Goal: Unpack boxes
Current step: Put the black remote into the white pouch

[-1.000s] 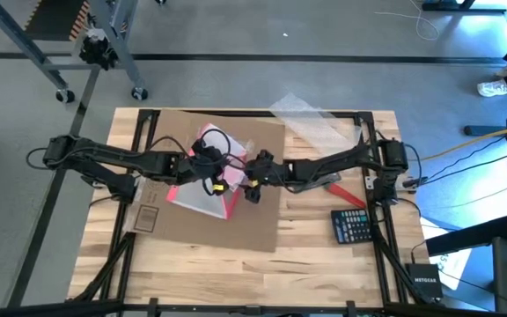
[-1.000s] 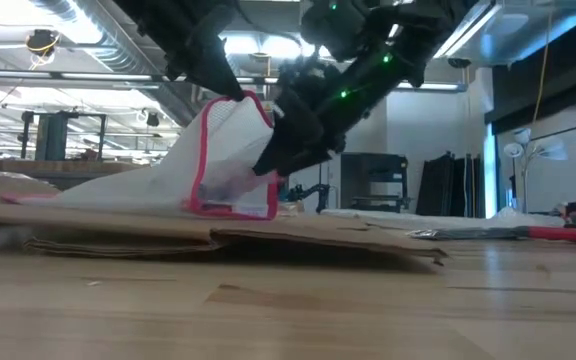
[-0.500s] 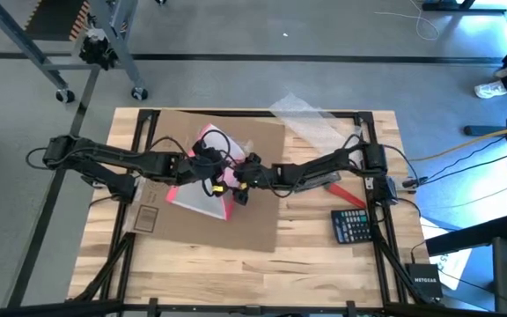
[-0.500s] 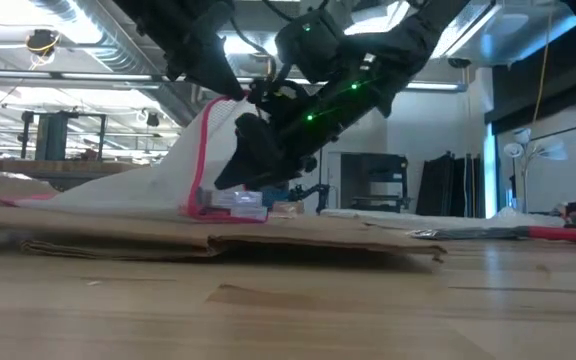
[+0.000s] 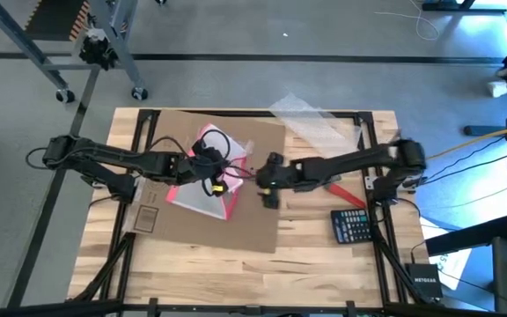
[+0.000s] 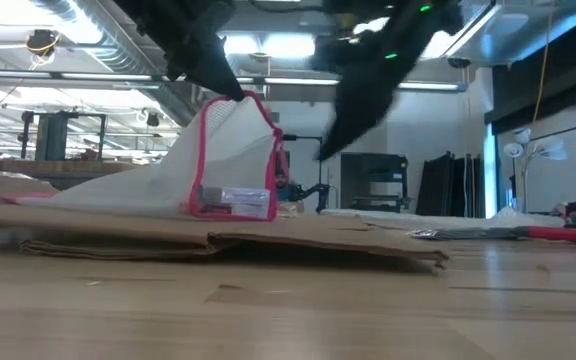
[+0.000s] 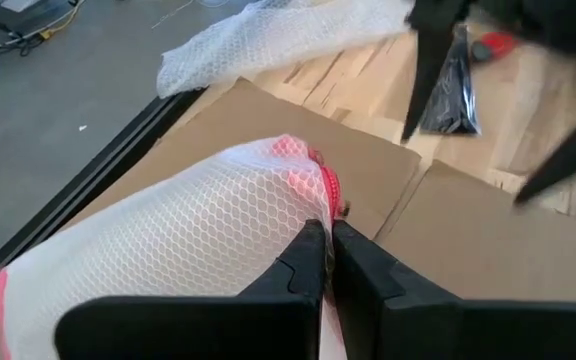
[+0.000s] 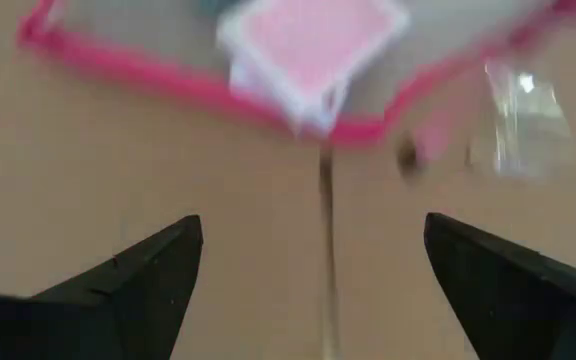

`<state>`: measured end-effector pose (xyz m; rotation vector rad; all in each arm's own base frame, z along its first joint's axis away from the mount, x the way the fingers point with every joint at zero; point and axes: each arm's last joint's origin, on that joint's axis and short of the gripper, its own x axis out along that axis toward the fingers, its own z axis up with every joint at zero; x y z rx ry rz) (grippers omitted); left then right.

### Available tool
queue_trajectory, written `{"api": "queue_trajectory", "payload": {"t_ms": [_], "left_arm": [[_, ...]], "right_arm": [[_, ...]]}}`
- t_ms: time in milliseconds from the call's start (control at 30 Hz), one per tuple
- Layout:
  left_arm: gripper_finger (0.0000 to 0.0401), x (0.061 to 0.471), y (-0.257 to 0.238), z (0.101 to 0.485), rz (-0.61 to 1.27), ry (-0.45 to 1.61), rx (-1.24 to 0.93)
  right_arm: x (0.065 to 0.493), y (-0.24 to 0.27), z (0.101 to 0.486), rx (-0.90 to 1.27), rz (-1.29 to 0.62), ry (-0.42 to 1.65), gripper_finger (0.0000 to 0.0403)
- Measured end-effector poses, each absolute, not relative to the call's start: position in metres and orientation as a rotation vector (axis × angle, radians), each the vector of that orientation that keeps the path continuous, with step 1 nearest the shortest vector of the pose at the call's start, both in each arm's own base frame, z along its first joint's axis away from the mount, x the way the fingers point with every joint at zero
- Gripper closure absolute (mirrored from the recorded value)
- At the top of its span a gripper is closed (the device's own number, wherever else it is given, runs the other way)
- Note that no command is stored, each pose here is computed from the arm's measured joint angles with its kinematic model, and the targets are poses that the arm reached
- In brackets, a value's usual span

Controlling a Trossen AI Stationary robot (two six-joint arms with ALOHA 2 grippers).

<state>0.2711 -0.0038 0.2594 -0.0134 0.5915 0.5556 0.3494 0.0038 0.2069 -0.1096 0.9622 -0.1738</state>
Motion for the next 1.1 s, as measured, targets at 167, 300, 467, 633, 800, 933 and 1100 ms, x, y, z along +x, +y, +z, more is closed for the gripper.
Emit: {"api": "queue_trajectory", "payload": {"t_ms": [167, 300, 467, 633, 800, 933, 1100], "left_arm": [[0.0393, 0.271, -0.004, 0.259, 0.555, 0.597, -0.008], [0.0393, 0.271, -0.004, 0.259, 0.551, 0.605, 0.003], [0.0393, 0.270, -0.004, 0.259, 0.551, 0.607, 0.007], [0.0393, 0.270, -0.004, 0.259, 0.552, 0.606, 0.004], [0.0393, 0.270, -0.004, 0.259, 0.552, 0.606, 0.004], [0.0393, 0.270, -0.004, 0.259, 0.552, 0.607, 0.005], [0.0393, 0.270, -0.004, 0.258, 0.553, 0.608, 0.003]], "right_arm": [[0.294, -0.010, 0.210, -0.063, -0.143, 1.097, 0.0029], [0.251, -0.024, 0.204, -0.025, -0.169, 1.131, 0.0029], [0.214, -0.039, 0.182, 0.011, -0.222, 1.206, 0.0029], [0.200, -0.038, 0.160, 0.046, -0.215, 1.290, 0.0029], [0.198, -0.039, 0.144, -0.066, -0.153, 1.327, 0.0029], [0.200, -0.039, 0.136, -0.083, -0.134, 1.357, 0.0029], [0.203, -0.039, 0.129, -0.081, -0.116, 1.390, 0.0029]]}}
